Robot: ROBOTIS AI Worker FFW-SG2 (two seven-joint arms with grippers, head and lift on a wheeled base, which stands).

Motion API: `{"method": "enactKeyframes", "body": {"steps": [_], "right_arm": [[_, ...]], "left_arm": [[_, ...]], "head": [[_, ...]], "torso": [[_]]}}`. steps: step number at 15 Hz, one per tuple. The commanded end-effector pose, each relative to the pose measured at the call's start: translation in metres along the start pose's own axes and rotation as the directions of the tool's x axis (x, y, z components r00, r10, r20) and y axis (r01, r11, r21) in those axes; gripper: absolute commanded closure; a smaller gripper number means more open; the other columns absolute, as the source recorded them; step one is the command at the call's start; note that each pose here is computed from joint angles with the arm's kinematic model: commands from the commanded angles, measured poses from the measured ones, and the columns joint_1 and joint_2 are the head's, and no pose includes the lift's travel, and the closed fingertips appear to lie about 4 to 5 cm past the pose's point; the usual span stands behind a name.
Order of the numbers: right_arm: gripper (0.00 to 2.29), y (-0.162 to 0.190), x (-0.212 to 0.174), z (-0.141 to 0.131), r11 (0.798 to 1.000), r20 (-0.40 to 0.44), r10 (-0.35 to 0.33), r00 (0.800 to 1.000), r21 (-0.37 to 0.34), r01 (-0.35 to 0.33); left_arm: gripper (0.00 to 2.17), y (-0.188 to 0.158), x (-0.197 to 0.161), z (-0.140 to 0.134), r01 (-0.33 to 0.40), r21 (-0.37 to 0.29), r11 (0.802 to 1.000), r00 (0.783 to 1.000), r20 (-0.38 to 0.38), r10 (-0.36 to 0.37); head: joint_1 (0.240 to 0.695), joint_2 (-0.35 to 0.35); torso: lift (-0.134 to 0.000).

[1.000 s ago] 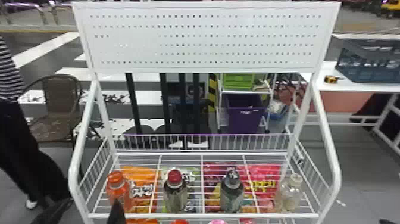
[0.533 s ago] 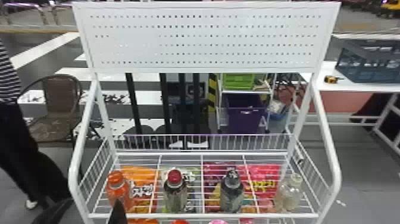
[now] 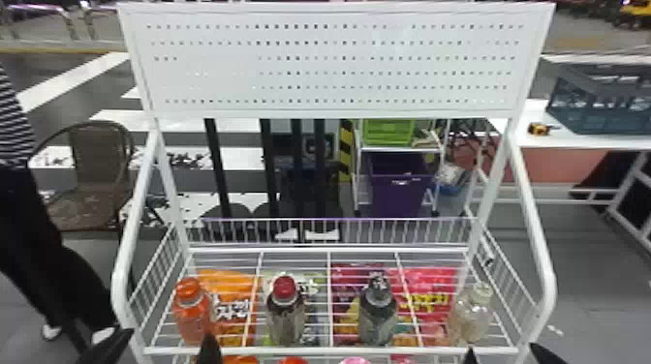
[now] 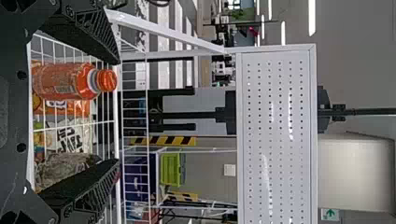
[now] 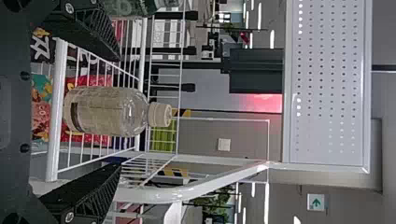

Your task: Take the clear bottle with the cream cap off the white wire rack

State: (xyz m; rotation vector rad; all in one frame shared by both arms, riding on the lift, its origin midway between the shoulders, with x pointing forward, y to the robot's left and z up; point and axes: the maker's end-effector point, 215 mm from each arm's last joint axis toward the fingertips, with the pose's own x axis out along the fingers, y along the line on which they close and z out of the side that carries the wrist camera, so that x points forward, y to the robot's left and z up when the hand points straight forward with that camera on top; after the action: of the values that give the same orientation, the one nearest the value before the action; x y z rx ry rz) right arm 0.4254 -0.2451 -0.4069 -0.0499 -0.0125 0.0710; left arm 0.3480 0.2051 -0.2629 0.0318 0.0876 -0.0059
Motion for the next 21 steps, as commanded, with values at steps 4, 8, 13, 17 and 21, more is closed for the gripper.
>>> {"method": "enactKeyframes", "body": {"steps": [4, 8, 13, 17, 21], "right_arm": [[0.1, -0.004, 0.052, -0.021, 1.0, -0.027, -0.026, 0.999, 0.003, 0.026], [0.1, -0.005, 0.085, -0.033, 1.0, -0.062, -0.024, 0.998, 0.005, 0.025], [0.67, -0.006, 0.097, -0.04, 1.0, -0.104, -0.022, 0.994, 0.003, 0.022], [1.71, -0.006, 0.089, -0.025, 1.0, -0.09, -0.023, 0.996, 0.006, 0.024], [1.71, -0.011, 0.068, 0.004, 0.999, -0.078, -0.033, 0.996, 0.019, 0.034]], "left_arm": [[0.14, -0.003, -0.001, -0.003, 0.004, 0.001, 1.0, 1.0, -0.005, -0.004], [0.14, -0.004, -0.001, -0.004, 0.006, 0.004, 1.0, 1.0, -0.01, -0.006], [0.14, -0.006, -0.003, -0.006, 0.011, 0.001, 1.0, 1.0, -0.015, -0.011], [0.14, -0.01, -0.003, -0.006, 0.017, 0.0, 1.0, 1.0, -0.014, -0.017], [0.14, -0.015, -0.004, 0.0, 0.025, 0.004, 1.0, 1.0, -0.003, -0.025]], "head": [[0.499, 0.0], [0.499, 0.0], [0.499, 0.0], [0.499, 0.0], [0.499, 0.0]], "torso": [[0.0], [0.0], [0.0], [0.0], [0.0]]}}
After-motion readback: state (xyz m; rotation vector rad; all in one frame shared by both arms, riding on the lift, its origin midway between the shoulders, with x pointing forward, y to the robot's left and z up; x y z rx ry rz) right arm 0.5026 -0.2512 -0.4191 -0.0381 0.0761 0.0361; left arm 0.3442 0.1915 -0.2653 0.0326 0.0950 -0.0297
